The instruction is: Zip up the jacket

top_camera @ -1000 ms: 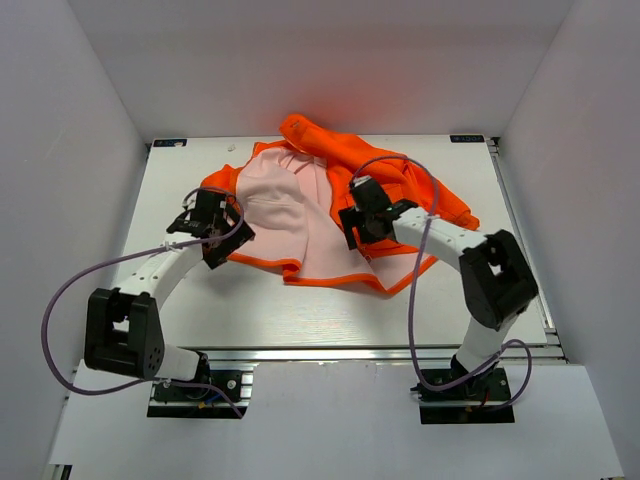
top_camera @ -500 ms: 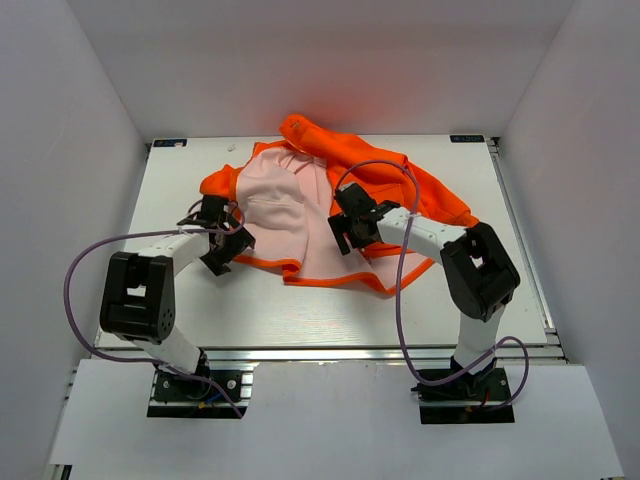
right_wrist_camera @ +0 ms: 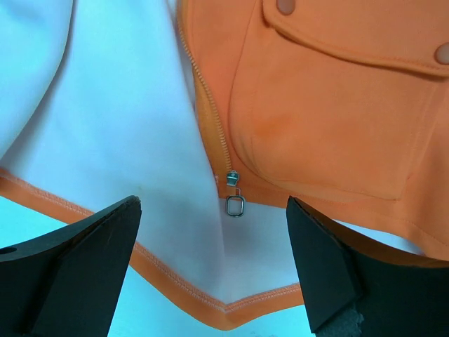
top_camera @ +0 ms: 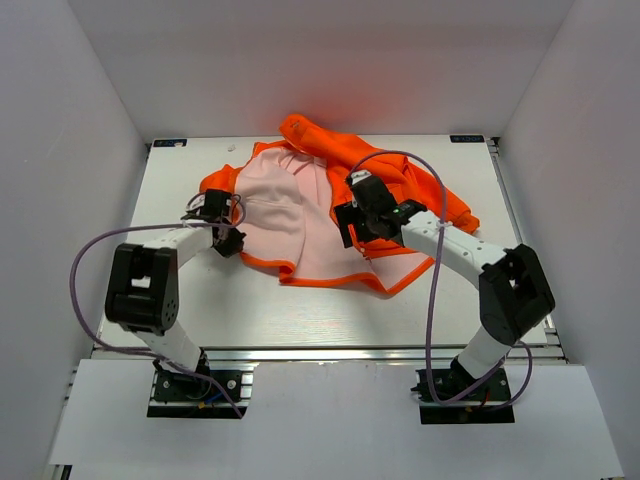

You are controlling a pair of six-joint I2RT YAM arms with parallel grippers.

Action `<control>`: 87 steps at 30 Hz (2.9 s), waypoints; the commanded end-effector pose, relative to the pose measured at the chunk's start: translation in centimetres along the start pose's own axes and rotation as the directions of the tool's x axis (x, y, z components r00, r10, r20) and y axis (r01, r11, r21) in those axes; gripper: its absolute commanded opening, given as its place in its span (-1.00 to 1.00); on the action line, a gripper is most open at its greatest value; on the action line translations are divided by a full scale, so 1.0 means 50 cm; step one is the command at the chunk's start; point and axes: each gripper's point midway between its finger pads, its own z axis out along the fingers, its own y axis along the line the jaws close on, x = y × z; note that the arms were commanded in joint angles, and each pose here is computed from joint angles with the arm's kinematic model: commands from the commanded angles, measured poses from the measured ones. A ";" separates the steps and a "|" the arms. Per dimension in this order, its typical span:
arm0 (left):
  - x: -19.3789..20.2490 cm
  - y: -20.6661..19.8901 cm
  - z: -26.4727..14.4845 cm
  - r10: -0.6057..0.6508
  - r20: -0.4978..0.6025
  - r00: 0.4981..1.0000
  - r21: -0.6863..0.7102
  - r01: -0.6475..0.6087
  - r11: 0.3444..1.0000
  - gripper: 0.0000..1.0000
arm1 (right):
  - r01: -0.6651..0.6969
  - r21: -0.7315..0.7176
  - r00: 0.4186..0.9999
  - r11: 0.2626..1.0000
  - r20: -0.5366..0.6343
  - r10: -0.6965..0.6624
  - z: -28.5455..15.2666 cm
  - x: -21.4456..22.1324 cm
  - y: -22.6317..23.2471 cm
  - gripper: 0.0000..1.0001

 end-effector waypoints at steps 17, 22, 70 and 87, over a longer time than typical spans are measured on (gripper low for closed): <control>-0.117 -0.038 -0.520 0.058 0.484 0.873 0.401 -0.280 0.872 -1.00 | -0.341 -0.041 0.940 0.939 0.011 0.342 -0.108 0.048 -0.069 0.79; -0.042 -0.207 -0.518 0.271 0.452 0.850 0.534 -0.501 0.681 -1.00 | -0.517 -0.055 0.852 0.854 0.057 0.520 -0.162 0.104 -0.138 0.79; -0.054 -0.305 0.112 0.345 0.016 0.938 0.377 -0.326 0.867 0.95 | -0.444 0.012 0.892 0.896 -0.093 0.443 0.018 0.089 -0.219 0.78; -0.339 -0.079 0.206 0.138 0.031 0.990 0.173 -0.141 0.975 0.96 | -0.340 0.149 0.927 0.929 -0.114 0.357 0.057 0.120 -0.255 0.78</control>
